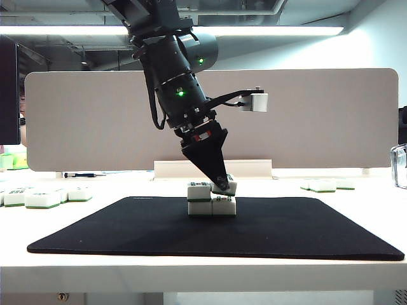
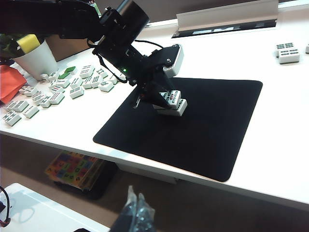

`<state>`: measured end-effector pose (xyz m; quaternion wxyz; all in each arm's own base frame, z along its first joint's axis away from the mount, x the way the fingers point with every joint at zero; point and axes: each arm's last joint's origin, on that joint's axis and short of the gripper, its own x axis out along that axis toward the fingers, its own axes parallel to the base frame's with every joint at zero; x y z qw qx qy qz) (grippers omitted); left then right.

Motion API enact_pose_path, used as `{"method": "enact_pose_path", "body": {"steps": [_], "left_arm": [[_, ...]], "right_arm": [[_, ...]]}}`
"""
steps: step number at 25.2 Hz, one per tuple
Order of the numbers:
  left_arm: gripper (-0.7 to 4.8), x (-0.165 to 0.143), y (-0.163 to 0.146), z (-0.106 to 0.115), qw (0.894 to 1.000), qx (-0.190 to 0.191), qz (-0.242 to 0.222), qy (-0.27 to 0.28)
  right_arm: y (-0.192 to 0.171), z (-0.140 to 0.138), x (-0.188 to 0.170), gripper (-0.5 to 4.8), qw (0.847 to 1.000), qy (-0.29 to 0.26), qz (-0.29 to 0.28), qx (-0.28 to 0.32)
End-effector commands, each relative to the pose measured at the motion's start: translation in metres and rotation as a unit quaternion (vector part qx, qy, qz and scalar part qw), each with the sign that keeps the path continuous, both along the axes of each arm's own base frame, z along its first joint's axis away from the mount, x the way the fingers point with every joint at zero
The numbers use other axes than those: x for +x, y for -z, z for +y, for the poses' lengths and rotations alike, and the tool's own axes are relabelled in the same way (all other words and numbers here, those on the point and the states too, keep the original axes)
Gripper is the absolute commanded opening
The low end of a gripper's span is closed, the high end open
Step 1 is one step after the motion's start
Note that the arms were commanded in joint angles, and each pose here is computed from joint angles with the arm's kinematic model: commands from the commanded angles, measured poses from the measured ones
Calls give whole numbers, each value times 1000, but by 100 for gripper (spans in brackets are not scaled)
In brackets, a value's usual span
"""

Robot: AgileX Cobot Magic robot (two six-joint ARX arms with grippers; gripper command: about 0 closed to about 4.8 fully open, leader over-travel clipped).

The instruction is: Arrange four mahjong tiles into a neat stack, creating two layers of paired tiles.

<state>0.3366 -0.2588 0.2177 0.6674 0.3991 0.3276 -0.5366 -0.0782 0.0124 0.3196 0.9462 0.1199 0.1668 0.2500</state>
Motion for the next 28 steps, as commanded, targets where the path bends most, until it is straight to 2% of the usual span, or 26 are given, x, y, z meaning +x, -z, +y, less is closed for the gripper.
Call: {"method": "enact_pose_path", "body": {"steps": [1, 8, 10, 11, 28], "left_arm": [[156, 1, -2, 0, 1000, -7, -5, 2], [160, 3, 4, -1, 1000, -4, 0, 2], [226, 3, 4, -2, 1000, -6, -3, 2], [242, 4, 4, -2, 1000, -7, -4, 2], [247, 6, 3, -2, 1000, -4, -20, -6]], "right_arm": [[0, 0, -3, -1, 1000, 1, -14, 0], [0, 0, -3, -1, 1000, 1, -14, 0], [0, 0, -3, -1, 1000, 1, -14, 0], [0, 0, -3, -1, 1000, 1, -14, 0], [0, 0, -3, -1, 1000, 1, -14, 0]]}}
